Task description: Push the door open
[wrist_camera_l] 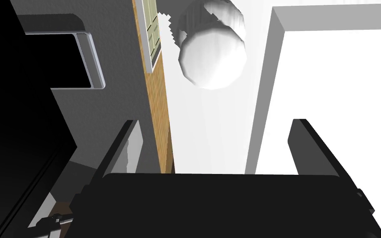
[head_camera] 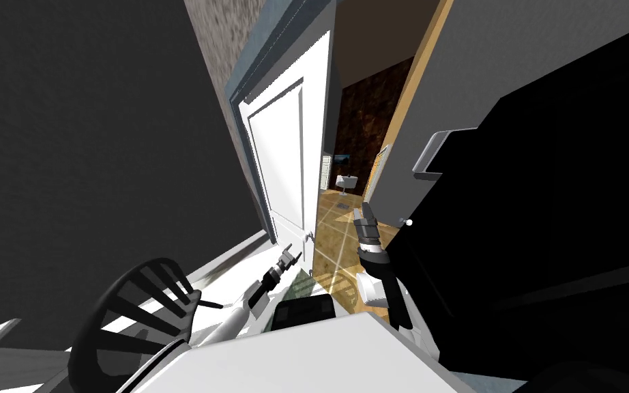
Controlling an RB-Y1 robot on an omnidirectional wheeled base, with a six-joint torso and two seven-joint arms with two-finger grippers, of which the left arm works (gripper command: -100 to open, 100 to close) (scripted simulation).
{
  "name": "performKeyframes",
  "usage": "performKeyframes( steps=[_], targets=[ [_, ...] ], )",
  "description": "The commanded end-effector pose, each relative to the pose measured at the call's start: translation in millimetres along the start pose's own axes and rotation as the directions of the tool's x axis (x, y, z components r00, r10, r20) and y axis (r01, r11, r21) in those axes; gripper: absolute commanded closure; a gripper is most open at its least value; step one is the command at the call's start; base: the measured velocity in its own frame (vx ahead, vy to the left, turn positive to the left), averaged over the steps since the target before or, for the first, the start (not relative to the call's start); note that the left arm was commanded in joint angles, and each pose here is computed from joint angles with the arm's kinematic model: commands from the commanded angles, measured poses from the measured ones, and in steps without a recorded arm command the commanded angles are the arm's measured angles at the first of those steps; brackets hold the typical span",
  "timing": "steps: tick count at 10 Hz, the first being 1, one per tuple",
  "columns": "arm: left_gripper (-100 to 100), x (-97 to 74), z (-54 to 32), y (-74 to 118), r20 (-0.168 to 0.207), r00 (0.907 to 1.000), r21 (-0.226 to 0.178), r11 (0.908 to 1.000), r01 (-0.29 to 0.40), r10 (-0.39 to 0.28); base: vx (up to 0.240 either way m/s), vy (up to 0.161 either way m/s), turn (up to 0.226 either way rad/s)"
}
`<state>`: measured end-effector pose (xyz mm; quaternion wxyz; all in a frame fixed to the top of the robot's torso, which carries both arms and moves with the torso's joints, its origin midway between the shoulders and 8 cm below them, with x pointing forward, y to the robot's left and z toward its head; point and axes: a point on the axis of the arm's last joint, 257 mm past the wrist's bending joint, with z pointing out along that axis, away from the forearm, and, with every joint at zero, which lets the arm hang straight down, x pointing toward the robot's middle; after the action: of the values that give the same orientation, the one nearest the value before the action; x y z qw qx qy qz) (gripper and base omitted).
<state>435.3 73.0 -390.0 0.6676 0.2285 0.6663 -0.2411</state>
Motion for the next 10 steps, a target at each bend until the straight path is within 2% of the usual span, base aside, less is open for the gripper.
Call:
performKeyframes(
  steps=[1, 6, 7, 10],
  targets=[
    [-100, 0.3, 0.8, -0.6, 0.000, 1.0000, -0.004, 1.0000, 0.000, 0.000, 0.134, -0.124, -0.023],
    [-100, 1.4, 2.6, -1.9, -0.001, 1.0000, -0.013, 0.9999, 0.002, -0.002, 0.146, -0.106, -0.021],
    [100, 1.4, 2.6, -1.9, -0.001, 1.0000, -0.013, 0.9999, 0.002, -0.002, -0.006, 0.006, 0.007],
    [100, 1.4, 2.6, -1.9, -0.001, 1.0000, -0.013, 0.9999, 0.002, -0.002, -0.009, 0.011, -0.012]
  ],
)
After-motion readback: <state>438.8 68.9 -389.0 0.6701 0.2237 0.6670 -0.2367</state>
